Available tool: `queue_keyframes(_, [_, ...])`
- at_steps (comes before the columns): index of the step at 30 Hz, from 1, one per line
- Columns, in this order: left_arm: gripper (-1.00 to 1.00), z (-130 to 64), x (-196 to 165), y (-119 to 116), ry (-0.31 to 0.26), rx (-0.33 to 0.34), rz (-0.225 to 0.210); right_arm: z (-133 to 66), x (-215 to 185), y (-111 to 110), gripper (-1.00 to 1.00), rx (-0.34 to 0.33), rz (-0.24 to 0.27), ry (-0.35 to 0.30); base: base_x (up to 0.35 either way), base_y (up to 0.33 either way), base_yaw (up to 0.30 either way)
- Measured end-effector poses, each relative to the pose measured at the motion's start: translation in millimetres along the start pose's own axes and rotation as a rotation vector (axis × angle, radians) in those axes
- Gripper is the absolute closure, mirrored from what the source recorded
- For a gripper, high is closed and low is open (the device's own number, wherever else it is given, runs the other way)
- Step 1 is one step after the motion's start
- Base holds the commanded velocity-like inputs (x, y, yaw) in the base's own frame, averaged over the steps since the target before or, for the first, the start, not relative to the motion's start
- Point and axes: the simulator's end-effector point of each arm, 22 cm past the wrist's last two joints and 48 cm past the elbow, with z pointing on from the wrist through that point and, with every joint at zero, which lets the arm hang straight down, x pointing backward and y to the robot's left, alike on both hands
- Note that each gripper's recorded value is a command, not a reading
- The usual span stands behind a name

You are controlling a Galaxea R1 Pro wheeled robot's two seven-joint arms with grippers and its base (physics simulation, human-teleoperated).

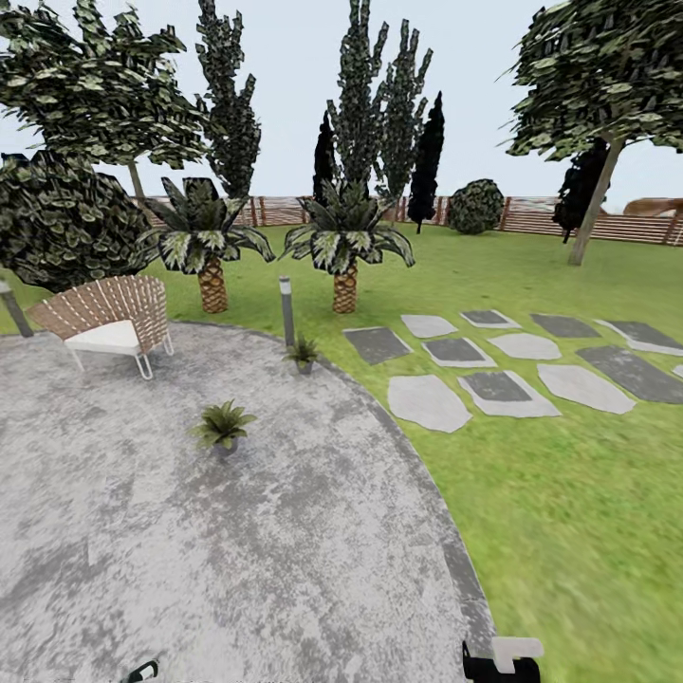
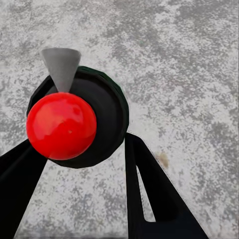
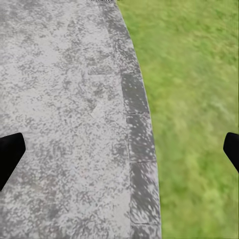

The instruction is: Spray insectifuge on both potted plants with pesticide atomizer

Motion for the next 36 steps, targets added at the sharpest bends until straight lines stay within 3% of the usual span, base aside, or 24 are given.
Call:
queue_keyframes(19, [1.0,17.2,16.1,-4.1,0.016,0.0,0.003,16.8,17.5,4.7,-1.0,-0.003,-0.003,0.015,0.0,0.0,0.219])
queue_keyframes(36, [1.0,33.3,28.6,-7.3,0.02,0.001,0.004,32.2,31.4,7.6,-1.0,-0.002,-0.005,0.02,0.0,0.0,0.035])
